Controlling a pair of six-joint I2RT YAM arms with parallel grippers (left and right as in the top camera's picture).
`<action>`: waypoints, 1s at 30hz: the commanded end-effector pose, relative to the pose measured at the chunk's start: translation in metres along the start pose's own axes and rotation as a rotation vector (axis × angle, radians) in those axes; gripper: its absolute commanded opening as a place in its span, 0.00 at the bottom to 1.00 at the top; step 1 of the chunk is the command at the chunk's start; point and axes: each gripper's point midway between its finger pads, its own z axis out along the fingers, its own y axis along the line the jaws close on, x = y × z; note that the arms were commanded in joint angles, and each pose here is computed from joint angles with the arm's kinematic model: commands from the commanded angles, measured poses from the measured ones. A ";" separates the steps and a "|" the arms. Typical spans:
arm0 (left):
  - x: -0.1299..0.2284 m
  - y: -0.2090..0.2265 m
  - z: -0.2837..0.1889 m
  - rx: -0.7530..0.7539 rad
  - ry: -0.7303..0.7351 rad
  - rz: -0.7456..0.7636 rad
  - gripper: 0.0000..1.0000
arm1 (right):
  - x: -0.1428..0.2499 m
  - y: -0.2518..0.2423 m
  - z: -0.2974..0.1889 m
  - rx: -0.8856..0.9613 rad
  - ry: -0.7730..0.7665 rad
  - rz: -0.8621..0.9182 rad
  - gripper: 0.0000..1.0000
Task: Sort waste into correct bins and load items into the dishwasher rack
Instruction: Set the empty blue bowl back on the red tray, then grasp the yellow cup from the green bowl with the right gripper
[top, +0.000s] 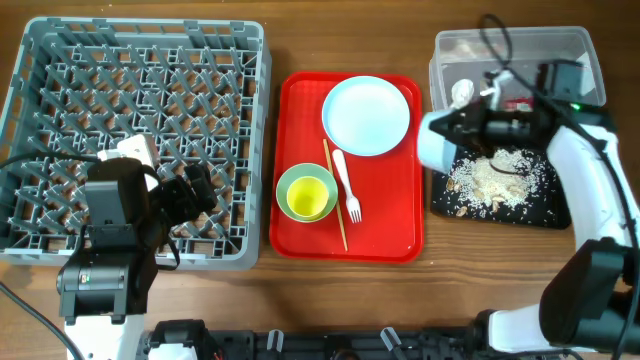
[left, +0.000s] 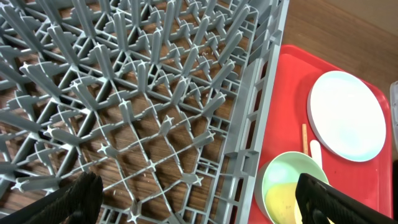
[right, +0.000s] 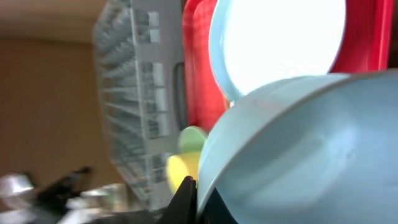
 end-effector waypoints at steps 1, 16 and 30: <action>-0.008 0.001 -0.004 -0.007 -0.025 -0.010 1.00 | -0.020 0.039 0.007 0.223 -0.103 -0.305 0.04; -0.008 0.001 -0.004 -0.007 -0.025 -0.010 1.00 | 0.014 0.006 0.188 0.522 0.035 -0.643 0.05; -0.005 0.002 -0.004 -0.011 -0.014 -0.011 1.00 | 0.070 0.087 0.109 0.354 0.122 -0.593 0.50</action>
